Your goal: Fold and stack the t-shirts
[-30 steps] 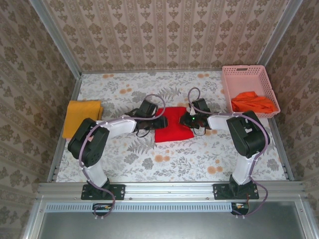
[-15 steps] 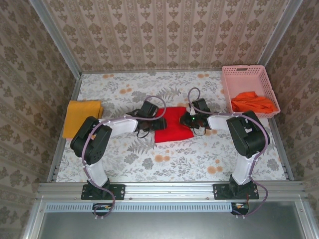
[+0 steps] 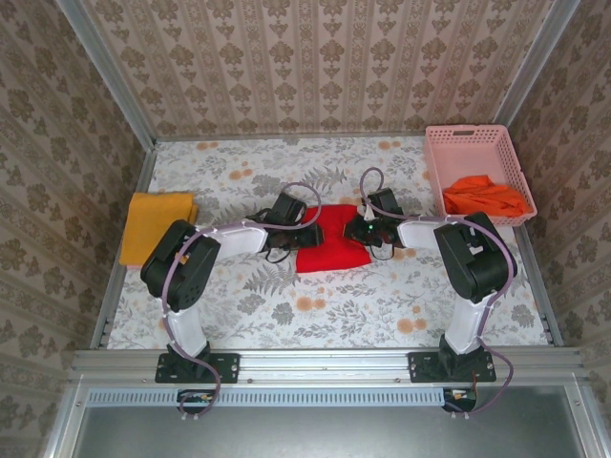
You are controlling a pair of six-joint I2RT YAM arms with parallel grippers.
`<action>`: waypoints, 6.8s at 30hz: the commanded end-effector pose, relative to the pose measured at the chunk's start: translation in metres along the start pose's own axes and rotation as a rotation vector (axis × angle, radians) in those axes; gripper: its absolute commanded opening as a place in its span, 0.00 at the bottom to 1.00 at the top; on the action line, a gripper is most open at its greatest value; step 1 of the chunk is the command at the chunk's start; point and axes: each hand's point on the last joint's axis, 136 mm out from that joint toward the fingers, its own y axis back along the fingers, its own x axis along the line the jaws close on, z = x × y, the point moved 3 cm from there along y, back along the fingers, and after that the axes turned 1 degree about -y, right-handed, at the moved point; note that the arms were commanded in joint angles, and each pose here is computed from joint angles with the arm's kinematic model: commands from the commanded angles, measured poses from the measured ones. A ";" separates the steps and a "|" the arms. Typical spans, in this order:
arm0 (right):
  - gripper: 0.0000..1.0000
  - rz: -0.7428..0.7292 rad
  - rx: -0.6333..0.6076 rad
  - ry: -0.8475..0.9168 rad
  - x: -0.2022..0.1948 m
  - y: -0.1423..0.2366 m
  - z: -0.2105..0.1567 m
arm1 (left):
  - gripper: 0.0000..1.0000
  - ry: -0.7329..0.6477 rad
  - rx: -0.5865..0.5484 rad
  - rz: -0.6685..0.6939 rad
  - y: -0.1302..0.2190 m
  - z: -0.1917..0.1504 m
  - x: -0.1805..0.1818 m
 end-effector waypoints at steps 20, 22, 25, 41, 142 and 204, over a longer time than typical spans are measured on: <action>0.93 -0.040 -0.063 0.176 0.004 0.041 -0.008 | 0.00 -0.123 -0.010 0.054 0.018 0.005 0.019; 1.00 -0.037 -0.117 0.262 0.016 0.055 -0.007 | 0.00 -0.194 0.020 0.119 0.030 0.006 0.031; 1.00 0.001 -0.172 0.385 0.037 0.071 -0.012 | 0.00 -0.294 0.057 0.185 0.047 0.007 0.046; 1.00 0.313 -0.319 0.890 0.165 0.108 -0.061 | 0.00 -0.447 -0.108 0.389 0.178 0.045 0.134; 1.00 0.207 -0.413 0.786 0.164 0.128 -0.031 | 1.00 0.214 -0.551 0.658 0.298 0.115 0.305; 1.00 -0.414 -0.785 0.460 -0.116 0.146 0.075 | 1.00 -0.334 -0.757 0.559 0.163 0.072 0.234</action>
